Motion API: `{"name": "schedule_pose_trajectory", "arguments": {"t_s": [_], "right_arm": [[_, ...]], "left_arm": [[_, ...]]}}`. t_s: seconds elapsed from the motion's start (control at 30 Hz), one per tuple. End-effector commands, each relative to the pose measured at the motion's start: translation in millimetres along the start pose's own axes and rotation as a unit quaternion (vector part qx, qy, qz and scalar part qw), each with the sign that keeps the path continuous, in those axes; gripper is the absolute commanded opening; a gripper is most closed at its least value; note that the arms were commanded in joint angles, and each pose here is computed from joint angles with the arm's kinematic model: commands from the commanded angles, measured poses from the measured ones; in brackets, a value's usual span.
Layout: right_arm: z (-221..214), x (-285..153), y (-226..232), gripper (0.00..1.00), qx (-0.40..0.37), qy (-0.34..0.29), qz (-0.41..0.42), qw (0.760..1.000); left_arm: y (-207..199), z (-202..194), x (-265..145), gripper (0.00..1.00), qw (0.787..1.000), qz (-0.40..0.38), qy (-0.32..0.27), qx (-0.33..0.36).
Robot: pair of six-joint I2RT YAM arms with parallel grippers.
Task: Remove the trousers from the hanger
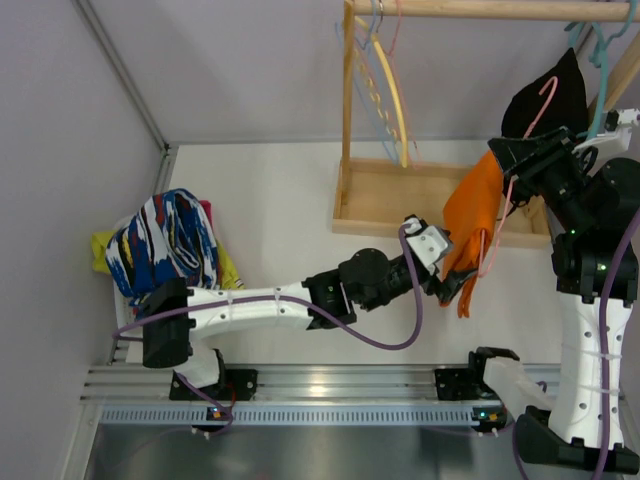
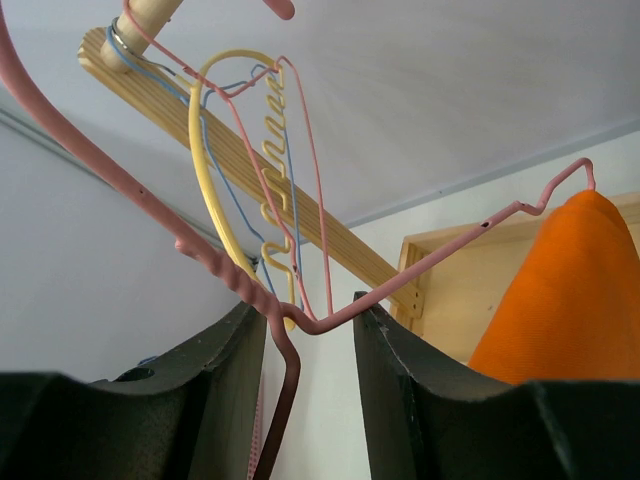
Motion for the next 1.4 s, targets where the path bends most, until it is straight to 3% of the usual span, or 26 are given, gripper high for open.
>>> {"name": "schedule_pose_trajectory", "arguments": {"t_s": [0.0, 0.2, 0.43, 0.67, 0.73, 0.8, 1.37], "right_arm": [[33.6, -19.2, 39.4, 0.00, -0.029, -0.078, 0.071, 0.994], [30.5, -21.5, 40.7, 0.00, -0.031, -0.070, 0.077, 0.994], [29.1, -26.2, 48.2, 0.00, -0.042, -0.056, 0.097, 0.993], [23.3, -22.8, 48.4, 0.00, -0.033, -0.035, 0.108, 0.993], [22.4, -23.6, 48.6, 0.00, -0.034, -0.033, 0.110, 0.993], [18.3, -23.1, 47.2, 0.00, -0.036, -0.025, 0.113, 0.993], [-42.5, -13.2, 2.4, 0.00, -0.085, 0.072, 0.099, 0.989]], "left_arm": [[-3.8, 30.7, 12.8, 0.88, 0.998, 0.012, -0.052, -0.028], [-1.0, 22.3, 20.2, 0.87, 0.998, 0.029, -0.046, -0.027], [35.0, 13.3, 23.1, 0.50, 0.995, 0.087, -0.041, -0.040], [43.9, 18.0, 24.0, 0.34, 0.994, 0.094, -0.045, -0.030], [43.7, 23.1, 23.3, 0.12, 0.994, 0.092, -0.050, -0.026], [43.1, 30.3, 22.4, 0.00, 0.994, 0.091, -0.057, -0.027], [45.4, 159.3, 3.2, 0.00, 0.981, 0.086, -0.168, -0.034]]}}
Point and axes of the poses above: each gripper's point midway between its finger pads, its own x axis out along the fingers, its own y axis along the line the jaws close on, z = x × y, the point moved 5 cm from there along -x, back along the fingers, and after that the axes turned 6 degrees about -x, right-handed, at the moved point
